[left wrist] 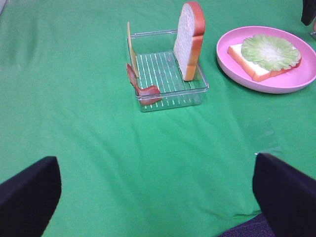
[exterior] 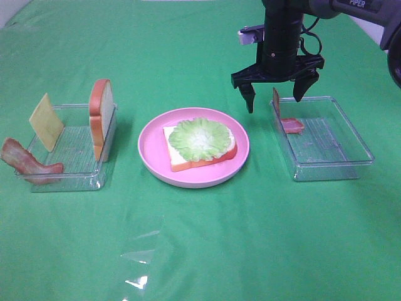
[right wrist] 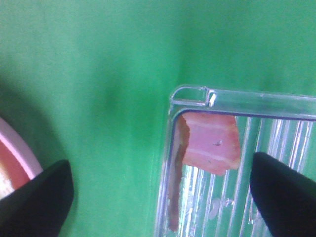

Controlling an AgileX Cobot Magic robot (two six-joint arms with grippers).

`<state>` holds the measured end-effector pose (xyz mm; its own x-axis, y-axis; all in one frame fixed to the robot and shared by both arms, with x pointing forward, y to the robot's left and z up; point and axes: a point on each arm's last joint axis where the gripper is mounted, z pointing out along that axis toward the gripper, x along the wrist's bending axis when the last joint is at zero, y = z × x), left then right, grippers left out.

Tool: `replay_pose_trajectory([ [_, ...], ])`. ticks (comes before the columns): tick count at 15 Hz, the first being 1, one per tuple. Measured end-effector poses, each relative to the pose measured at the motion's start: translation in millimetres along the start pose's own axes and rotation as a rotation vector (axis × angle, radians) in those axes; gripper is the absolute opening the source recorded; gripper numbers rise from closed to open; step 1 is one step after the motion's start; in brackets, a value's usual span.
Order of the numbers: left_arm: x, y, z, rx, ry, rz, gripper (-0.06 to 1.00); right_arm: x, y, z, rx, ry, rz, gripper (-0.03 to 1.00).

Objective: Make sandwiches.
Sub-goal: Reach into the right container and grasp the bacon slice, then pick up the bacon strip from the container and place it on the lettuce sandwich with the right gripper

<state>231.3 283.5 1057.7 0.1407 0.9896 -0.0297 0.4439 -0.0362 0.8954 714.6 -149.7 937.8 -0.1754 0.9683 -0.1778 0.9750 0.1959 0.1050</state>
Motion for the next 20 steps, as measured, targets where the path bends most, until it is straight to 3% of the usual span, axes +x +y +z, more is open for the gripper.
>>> replay_pose_trajectory([
  [2, 0.0, 0.0, 0.0, 0.0, 0.0, 0.0, 0.97, -1.3, 0.2, 0.0, -0.003, -0.014, 0.004, 0.8],
  [3, 0.0, 0.0, 0.0, 0.0, 0.0, 0.0, 0.97, -1.7, 0.3, 0.0, -0.004, -0.019, 0.007, 0.68],
  [5, 0.0, 0.0, 0.0, 0.0, 0.0, 0.0, 0.97, -2.5, 0.5, 0.0, -0.006, -0.027, 0.031, 0.39],
  [6, 0.0, 0.0, 0.0, 0.0, 0.0, 0.0, 0.97, -2.7, 0.5, 0.0, -0.006, -0.029, 0.035, 0.15],
  [7, 0.0, 0.0, 0.0, 0.0, 0.0, 0.0, 0.97, -2.7, 0.6, 0.0, -0.007, -0.029, 0.03, 0.04],
  [15, 0.0, 0.0, 0.0, 0.0, 0.0, 0.0, 0.97, -4.1, 2.4, -7.6, -0.027, -0.029, -0.032, 0.01],
  [20, 0.0, 0.0, 0.0, 0.0, 0.0, 0.0, 0.97, -22.8, 1.9, -98.9, -0.232, -0.018, -0.057, 0.01],
])
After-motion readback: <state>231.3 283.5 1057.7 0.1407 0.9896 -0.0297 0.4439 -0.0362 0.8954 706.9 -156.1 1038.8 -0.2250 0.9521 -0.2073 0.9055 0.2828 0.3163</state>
